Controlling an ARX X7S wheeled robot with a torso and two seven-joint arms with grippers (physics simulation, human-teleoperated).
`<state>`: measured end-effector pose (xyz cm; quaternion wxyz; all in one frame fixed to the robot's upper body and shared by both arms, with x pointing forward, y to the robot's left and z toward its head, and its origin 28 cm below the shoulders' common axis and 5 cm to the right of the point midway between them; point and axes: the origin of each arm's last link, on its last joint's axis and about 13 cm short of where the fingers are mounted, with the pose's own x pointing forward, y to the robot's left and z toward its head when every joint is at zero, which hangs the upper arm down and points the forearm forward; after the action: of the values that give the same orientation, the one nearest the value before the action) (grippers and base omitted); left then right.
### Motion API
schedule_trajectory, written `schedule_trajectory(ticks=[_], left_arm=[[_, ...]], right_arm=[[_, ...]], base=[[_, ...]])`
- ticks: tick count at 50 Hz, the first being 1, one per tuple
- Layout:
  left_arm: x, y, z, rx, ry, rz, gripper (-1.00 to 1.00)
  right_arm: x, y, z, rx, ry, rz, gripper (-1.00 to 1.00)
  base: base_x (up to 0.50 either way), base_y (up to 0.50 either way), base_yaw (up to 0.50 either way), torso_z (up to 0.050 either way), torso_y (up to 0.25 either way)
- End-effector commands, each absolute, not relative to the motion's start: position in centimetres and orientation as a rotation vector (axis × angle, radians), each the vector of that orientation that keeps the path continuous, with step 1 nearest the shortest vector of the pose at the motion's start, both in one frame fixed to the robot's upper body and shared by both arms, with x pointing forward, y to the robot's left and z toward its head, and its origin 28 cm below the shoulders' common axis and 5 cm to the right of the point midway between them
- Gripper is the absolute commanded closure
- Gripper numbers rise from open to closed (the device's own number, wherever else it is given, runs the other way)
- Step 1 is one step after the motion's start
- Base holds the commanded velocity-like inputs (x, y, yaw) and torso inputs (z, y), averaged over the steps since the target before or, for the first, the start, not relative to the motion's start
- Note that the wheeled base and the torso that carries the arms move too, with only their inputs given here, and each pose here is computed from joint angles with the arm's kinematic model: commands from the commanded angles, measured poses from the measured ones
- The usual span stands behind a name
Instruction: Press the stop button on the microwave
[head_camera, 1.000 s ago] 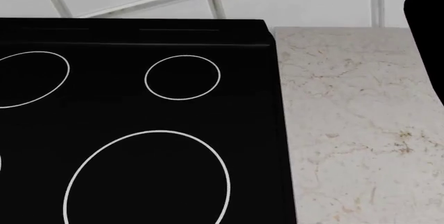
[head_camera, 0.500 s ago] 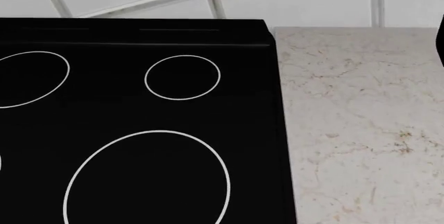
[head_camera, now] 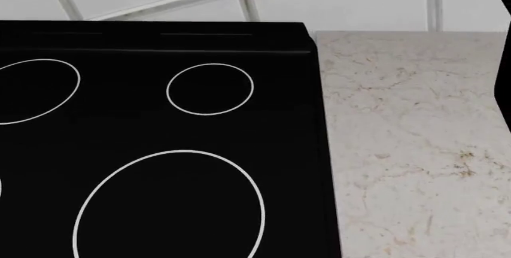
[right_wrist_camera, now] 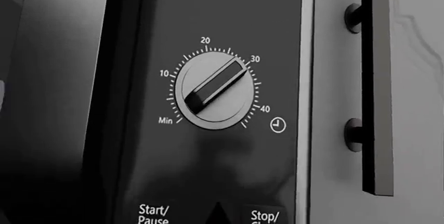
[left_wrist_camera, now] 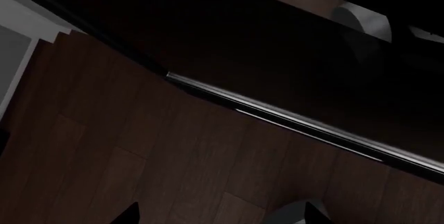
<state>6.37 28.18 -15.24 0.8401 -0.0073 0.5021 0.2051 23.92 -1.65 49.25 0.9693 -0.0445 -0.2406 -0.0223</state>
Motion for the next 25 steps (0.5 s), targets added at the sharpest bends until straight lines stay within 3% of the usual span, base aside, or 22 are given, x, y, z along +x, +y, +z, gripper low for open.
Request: schedule_trajectory(ticks=[1, 25], left_arm=[[6.74, 28.19, -15.19, -0.015, 1.053, 0.431, -1.00], [6.74, 28.19, -15.19, -0.015, 1.053, 0.431, -1.00]], right_arm=[[23.17, -1.51, 48.48, -0.101, -0.482, -0.034, 1.00], [23.13, -1.26, 48.05, -0.106, -0.482, -0.015, 1.00]], base=[[0.00, 0.00, 0.00, 0.000, 0.000], [0.00, 0.00, 0.00, 0.000, 0.000]])
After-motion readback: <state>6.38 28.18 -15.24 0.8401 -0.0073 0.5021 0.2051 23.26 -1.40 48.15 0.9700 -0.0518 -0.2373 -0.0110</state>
